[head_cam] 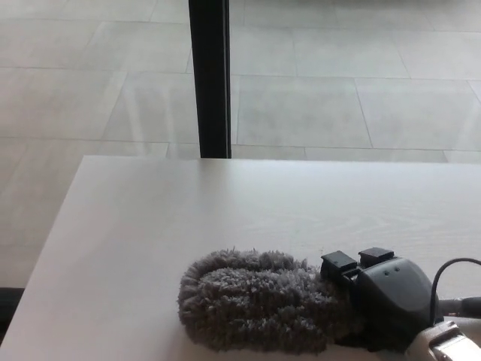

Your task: The robot uses its right hand to pick up the duster kept in the middle of the desk and use it to wipe the desk by swiping its surface twice

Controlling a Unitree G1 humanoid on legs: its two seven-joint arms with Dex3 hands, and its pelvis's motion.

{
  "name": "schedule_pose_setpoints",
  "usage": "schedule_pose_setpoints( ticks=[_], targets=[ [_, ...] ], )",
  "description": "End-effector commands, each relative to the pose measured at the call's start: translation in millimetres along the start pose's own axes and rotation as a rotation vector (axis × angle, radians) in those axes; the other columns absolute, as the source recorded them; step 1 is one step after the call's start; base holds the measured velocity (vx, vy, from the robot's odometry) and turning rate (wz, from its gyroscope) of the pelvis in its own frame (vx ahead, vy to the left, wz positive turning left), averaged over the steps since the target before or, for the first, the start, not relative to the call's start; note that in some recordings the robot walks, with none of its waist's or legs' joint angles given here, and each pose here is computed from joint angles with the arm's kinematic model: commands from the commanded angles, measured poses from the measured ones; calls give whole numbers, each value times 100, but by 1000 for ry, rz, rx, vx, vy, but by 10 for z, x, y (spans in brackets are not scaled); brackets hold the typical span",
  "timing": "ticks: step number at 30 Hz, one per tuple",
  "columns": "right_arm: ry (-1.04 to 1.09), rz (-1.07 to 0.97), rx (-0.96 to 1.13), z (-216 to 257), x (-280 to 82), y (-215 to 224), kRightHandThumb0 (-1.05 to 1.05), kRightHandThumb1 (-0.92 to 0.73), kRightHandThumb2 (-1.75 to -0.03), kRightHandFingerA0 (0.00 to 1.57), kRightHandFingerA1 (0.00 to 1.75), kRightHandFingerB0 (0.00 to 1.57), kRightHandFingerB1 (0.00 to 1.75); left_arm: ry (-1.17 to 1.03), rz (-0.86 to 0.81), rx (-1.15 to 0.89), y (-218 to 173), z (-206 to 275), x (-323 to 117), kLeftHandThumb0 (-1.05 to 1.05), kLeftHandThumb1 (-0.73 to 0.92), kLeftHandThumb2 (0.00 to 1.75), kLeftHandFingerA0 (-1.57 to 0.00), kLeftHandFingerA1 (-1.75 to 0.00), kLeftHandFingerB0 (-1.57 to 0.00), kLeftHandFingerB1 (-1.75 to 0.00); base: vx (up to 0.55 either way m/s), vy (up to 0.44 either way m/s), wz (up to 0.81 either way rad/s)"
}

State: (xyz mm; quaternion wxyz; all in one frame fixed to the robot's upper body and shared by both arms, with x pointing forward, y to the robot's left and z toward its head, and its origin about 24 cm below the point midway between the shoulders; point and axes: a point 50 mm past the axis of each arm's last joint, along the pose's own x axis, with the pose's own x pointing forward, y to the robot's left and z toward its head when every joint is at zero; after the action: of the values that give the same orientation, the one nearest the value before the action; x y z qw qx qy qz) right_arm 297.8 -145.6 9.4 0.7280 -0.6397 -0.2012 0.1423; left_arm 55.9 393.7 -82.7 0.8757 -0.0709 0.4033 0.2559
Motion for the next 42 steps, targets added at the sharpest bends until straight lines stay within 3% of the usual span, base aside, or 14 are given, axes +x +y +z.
schedule_pose_setpoints(
  ticks=[1, 9, 10, 15, 17, 19, 20, 25, 26, 28, 36, 37, 41, 42],
  targets=[
    [-294, -27, -61, 233, -370, 304, -23, -51, -96, 93, 175, 59, 169, -135, -20, 112, 128, 288, -49, -105, 39, 86, -98, -107, -99, -98, 0, 0, 0],
    [-605, 78, -59, 549, -303, 337, -46, -52, -100, 131, 140, 82, 98, -148, -41, 111, 90, 329, -26, -105, 44, 82, -94, -105, -90, -99, 0, 0, 0],
    [-621, 94, -67, 570, -302, 355, -41, -62, -75, 111, 175, 82, 103, -148, -41, 111, 89, 330, -25, -105, 44, 82, -96, -104, -92, -99, 0, 0, 0],
    [-677, 147, -209, 559, -238, 400, -46, -52, -100, 134, 141, 82, 96, -159, -47, 160, 68, 371, -16, -105, 43, 88, -99, -106, -93, -102, 0, 0, 0],
    [-654, 138, -241, 503, -182, 371, -38, -65, -81, 109, 173, 84, 116, -160, -51, 175, 57, 378, -11, -105, 43, 91, -98, -107, -92, -103, 0, 0, 0],
    [-564, 214, -339, 392, -88, 364, -40, -49, -100, 125, 134, 86, 102, -158, -50, 167, 45, 370, -1, -105, 43, 88, -98, -103, -92, -99, 0, 0, 0],
    [-543, 215, -345, 354, -75, 358, -38, -62, -76, 102, 168, 87, 107, -161, -56, 162, 42, 372, -1, -105, 42, 87, -98, -102, -92, -99, 0, 0, 0],
    [-361, 264, -295, 103, -78, 339, -31, -64, -74, 93, 174, 83, 121, -173, -66, 139, 8, 393, 17, -105, 40, 86, -103, -99, -101, -95, 0, 0, 0],
    [-340, 268, -306, 74, -86, 345, -35, -51, -99, 120, 131, 85, 103, -174, -68, 144, 6, 395, 18, -105, 42, 89, -102, -100, -99, -97, 0, 0, 0],
    [-273, 287, -321, -33, -113, 348, -29, -67, -72, 92, 168, 78, 126, -178, -72, 153, -2, 408, 20, -105, 45, 91, -98, -101, -95, -98, 0, 0, 0],
    [58, 264, -195, -423, -298, 312, -41, -50, -94, 125, 138, 85, 108, -188, -67, 119, -18, 385, 24, -105, 51, 91, -104, -98, -95, -101, 0, 0, 0],
    [94, 249, -199, -474, -313, 294, -39, -67, -60, 95, 175, 80, 127, -189, -69, 115, -19, 378, 22, -105, 52, 92, -104, -98, -93, -103, 0, 0, 0],
    [289, 274, -259, -754, -390, 216, -38, -69, -62, 89, 174, 79, 96, -183, -68, 101, -10, 348, 15, -105, 51, 94, -105, -98, -90, -104, 0, 0, 0],
    [358, 291, -255, -834, -407, 191, -30, -79, -68, 89, 175, 72, 142, -186, -67, 94, -11, 345, 14, -105, 49, 98, -106, -100, -90, -107, 0, 0, 0]
  ],
)
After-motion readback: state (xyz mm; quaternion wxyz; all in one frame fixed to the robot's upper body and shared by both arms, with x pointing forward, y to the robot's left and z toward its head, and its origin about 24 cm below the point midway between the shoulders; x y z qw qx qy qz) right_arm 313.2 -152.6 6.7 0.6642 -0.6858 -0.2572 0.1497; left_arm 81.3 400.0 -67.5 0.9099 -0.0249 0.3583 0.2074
